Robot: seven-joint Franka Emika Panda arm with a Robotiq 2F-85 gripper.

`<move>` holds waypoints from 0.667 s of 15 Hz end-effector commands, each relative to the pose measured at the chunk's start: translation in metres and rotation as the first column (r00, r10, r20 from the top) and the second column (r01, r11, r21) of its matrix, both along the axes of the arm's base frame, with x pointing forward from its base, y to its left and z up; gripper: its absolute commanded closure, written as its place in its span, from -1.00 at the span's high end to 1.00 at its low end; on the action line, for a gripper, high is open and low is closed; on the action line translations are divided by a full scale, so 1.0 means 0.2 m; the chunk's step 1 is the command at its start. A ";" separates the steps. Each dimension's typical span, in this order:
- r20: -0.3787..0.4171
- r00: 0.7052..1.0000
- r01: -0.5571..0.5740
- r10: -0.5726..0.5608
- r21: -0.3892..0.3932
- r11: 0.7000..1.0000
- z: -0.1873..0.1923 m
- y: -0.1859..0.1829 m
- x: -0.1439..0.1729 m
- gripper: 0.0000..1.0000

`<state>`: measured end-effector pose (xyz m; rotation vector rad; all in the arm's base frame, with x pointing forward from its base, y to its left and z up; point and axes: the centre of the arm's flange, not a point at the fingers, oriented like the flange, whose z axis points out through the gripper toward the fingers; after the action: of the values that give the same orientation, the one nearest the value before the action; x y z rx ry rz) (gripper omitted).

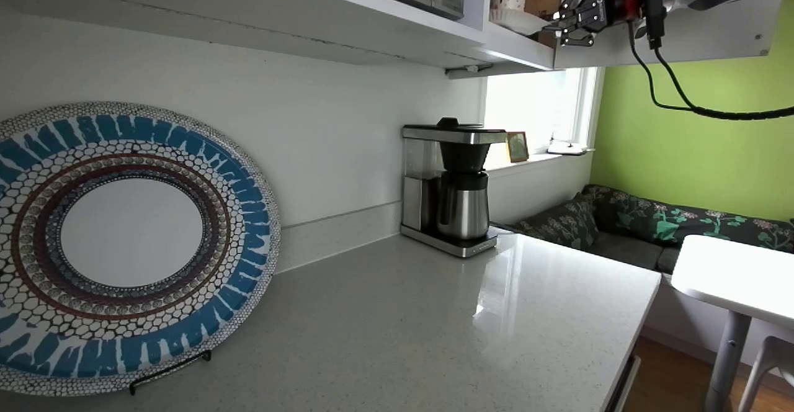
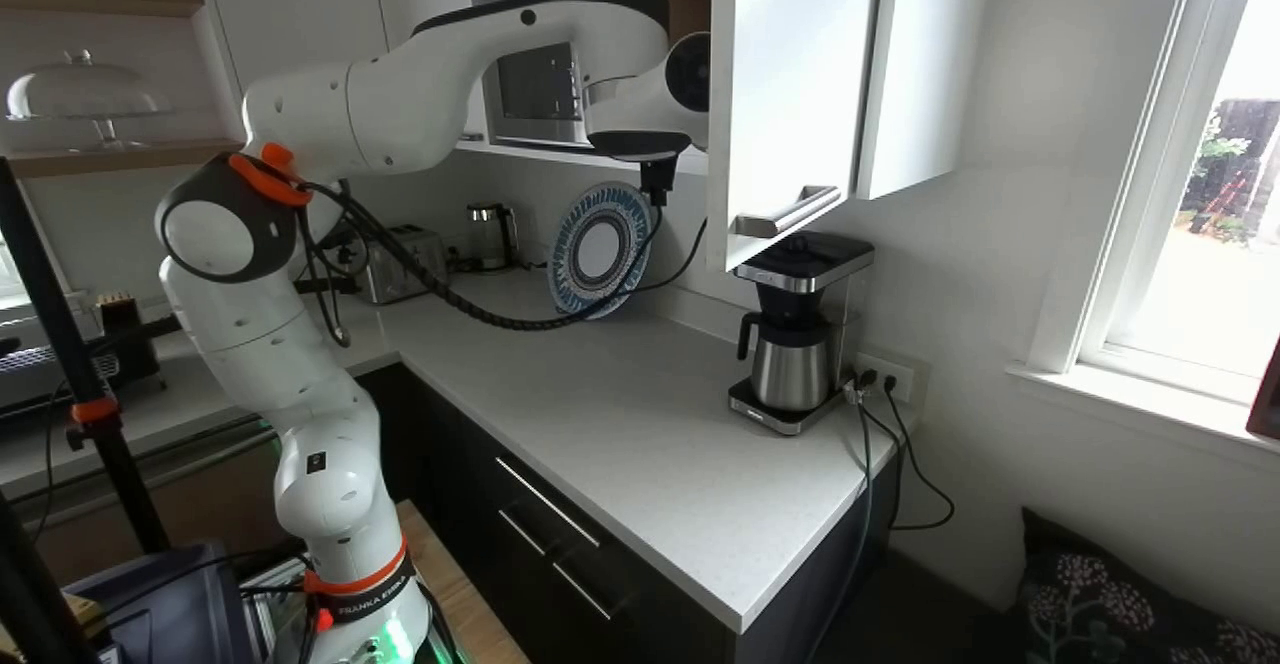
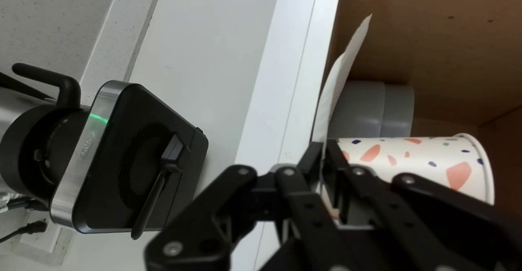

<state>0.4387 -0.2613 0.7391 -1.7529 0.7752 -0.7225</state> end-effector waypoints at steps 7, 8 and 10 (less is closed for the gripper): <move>0.002 1.000 0.010 -0.010 0.016 1.000 0.01 0.03 0.07 -0.97; 0.000 1.000 0.011 -0.011 0.015 1.000 0.01 0.03 0.07 -0.62; -0.002 1.000 0.015 -0.015 0.014 1.000 0.01 0.03 0.07 -0.22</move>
<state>0.4450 -0.2590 0.7404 -1.7595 0.7704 -0.7198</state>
